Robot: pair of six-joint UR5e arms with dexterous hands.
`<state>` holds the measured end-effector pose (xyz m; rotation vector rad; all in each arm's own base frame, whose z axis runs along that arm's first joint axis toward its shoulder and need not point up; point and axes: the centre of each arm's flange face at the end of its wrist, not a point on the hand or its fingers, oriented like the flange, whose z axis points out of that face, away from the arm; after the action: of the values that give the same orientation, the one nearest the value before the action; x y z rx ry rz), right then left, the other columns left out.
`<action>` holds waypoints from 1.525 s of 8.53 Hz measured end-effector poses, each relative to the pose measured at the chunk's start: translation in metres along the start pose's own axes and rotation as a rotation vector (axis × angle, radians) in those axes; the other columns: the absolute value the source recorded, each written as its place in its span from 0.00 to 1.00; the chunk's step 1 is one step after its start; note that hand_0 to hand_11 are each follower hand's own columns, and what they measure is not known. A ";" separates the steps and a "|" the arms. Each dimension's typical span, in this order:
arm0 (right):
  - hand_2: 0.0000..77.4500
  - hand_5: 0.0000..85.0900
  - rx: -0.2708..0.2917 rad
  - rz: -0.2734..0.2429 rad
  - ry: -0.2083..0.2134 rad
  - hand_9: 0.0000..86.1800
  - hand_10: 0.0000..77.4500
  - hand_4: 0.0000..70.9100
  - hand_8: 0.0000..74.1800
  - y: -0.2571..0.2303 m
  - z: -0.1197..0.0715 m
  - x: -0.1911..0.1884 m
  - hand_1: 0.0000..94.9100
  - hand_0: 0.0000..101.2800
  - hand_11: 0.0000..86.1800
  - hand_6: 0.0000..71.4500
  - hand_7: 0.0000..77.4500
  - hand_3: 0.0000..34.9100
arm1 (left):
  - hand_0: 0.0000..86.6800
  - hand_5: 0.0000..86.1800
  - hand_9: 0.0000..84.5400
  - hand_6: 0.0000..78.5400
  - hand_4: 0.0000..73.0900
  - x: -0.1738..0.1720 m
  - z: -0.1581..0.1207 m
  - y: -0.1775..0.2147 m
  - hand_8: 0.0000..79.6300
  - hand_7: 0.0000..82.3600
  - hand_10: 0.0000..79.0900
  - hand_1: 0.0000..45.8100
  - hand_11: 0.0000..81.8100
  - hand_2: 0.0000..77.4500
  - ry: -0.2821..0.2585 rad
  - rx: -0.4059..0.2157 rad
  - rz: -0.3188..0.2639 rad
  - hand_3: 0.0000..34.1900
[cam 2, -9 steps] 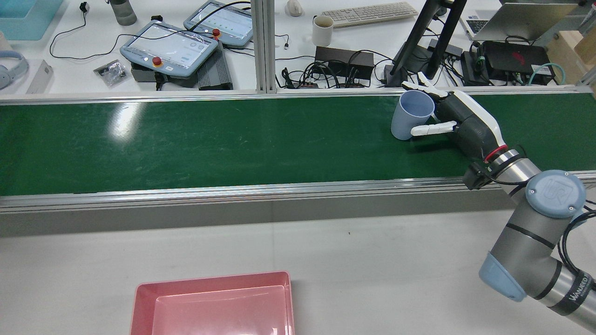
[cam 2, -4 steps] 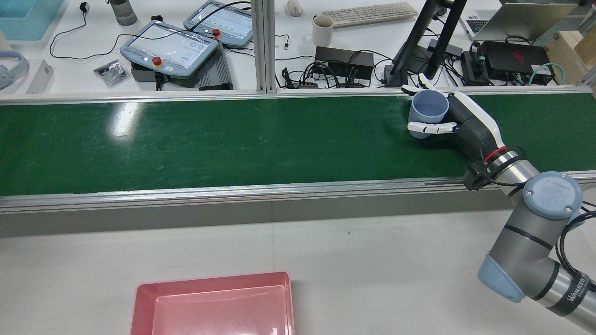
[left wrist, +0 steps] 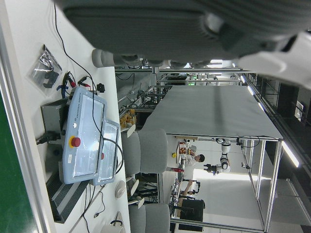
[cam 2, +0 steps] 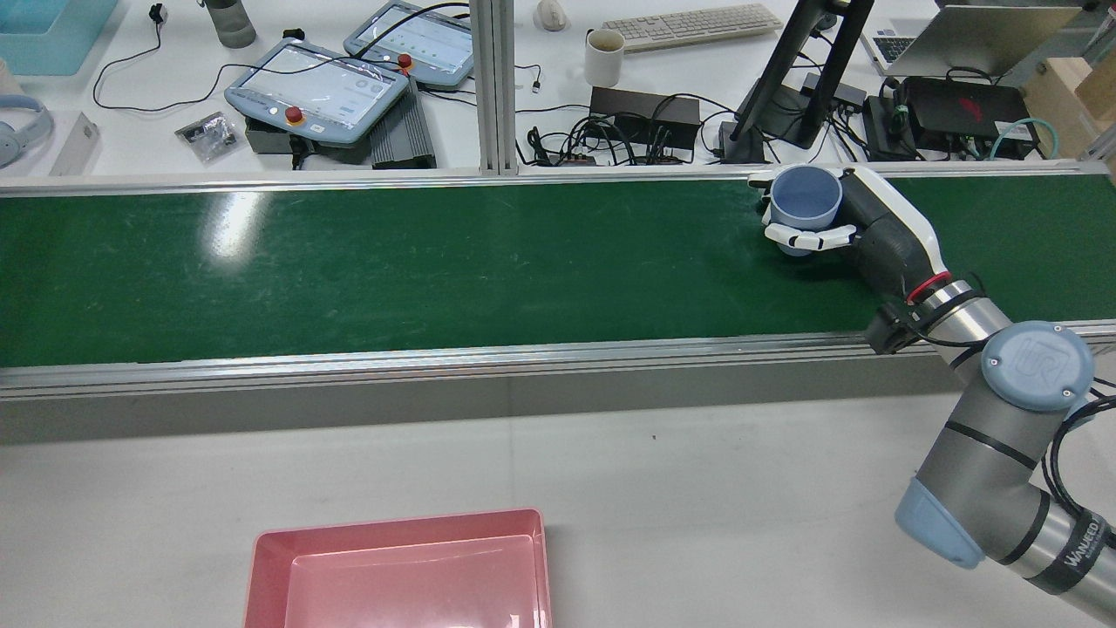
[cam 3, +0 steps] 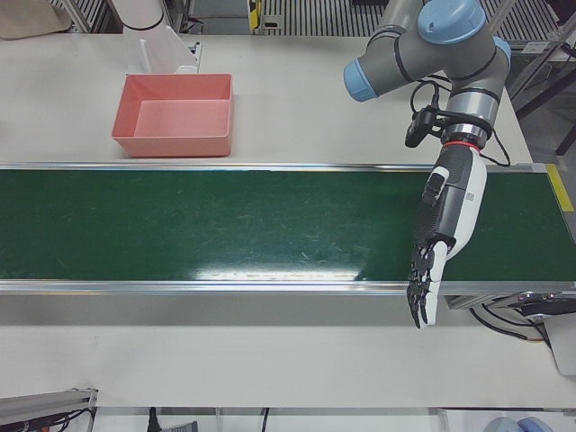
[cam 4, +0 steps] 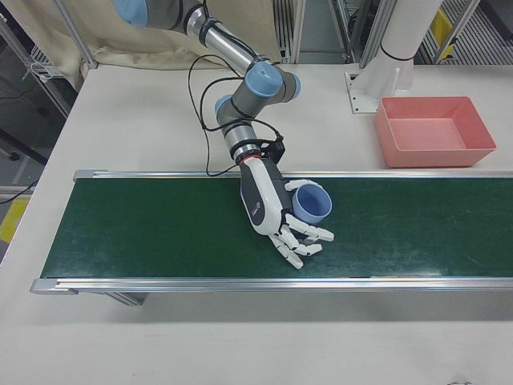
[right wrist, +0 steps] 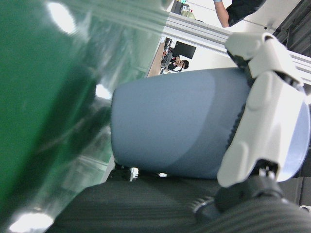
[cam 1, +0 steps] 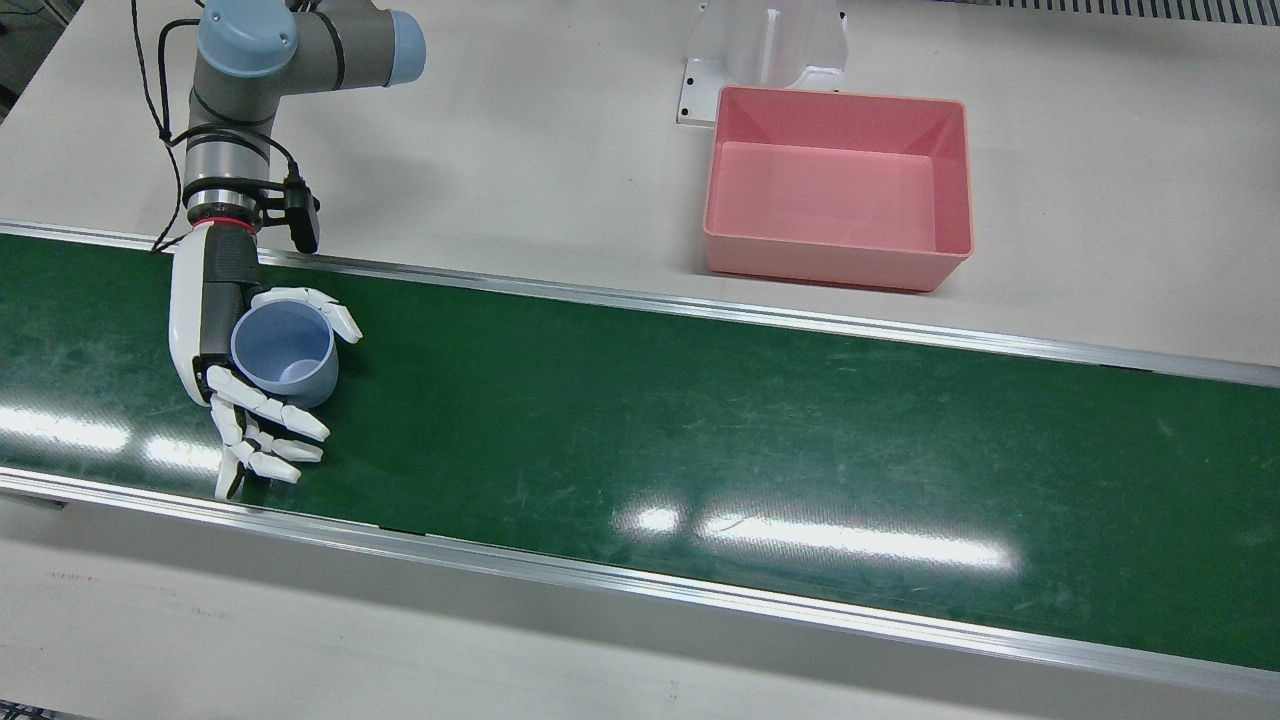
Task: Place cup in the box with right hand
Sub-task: 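Close the right hand fingers around the blue cup's side, then lift the blue cup off the conveyor and carry it over the pink tray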
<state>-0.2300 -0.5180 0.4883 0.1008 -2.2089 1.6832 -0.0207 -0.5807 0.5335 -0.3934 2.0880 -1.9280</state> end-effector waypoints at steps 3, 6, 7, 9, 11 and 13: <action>0.38 0.15 -0.072 0.042 -0.044 0.63 0.23 0.18 0.67 0.038 0.001 -0.023 0.21 0.52 0.34 0.34 0.91 0.00 | 0.00 0.00 0.00 0.00 0.00 0.000 0.000 0.000 0.00 0.00 0.00 0.01 0.00 0.01 0.000 0.000 0.000 0.00; 0.12 0.17 -0.185 0.098 -0.097 0.63 0.30 0.00 0.73 0.099 0.005 -0.049 0.19 0.51 0.40 0.37 0.89 0.00 | 0.00 0.00 0.00 0.00 0.00 0.000 0.000 0.000 0.00 0.00 0.00 0.01 0.00 0.01 0.000 -0.001 0.000 0.00; 0.12 0.17 -0.230 0.114 -0.089 0.63 0.30 0.00 0.73 0.125 0.008 -0.041 0.19 0.51 0.40 0.37 0.89 0.00 | 0.00 0.00 0.00 0.00 0.00 0.000 0.000 0.000 0.00 0.00 0.00 0.01 0.00 0.01 0.000 -0.001 0.000 0.00; 0.02 0.19 -0.328 0.117 -0.070 0.63 0.34 0.03 0.76 0.185 -0.003 -0.023 0.10 0.52 0.46 0.41 0.90 0.00 | 0.00 0.00 0.00 0.00 0.00 0.000 0.000 0.000 0.00 0.00 0.00 0.01 0.00 0.01 0.000 0.000 0.000 0.00; 0.01 0.19 -0.411 0.149 -0.019 0.63 0.37 0.03 0.79 0.235 -0.029 0.001 0.06 0.49 0.47 0.44 0.89 0.00 | 0.00 0.00 0.00 0.00 0.00 0.000 0.000 0.000 0.00 0.00 0.00 0.01 0.00 0.00 0.000 0.000 0.000 0.00; 0.01 0.19 -0.493 0.150 0.066 0.63 0.39 0.07 0.79 0.285 -0.069 0.048 0.07 0.51 0.53 0.45 0.89 0.00 | 0.00 0.00 0.00 0.00 0.00 0.000 0.000 0.000 0.00 0.00 0.00 0.01 0.00 0.01 0.000 0.000 0.000 0.00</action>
<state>-0.3353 -0.3634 0.2570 -0.2479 -2.5577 1.1399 -0.0208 -0.5806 0.5333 -0.3935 2.0880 -1.9279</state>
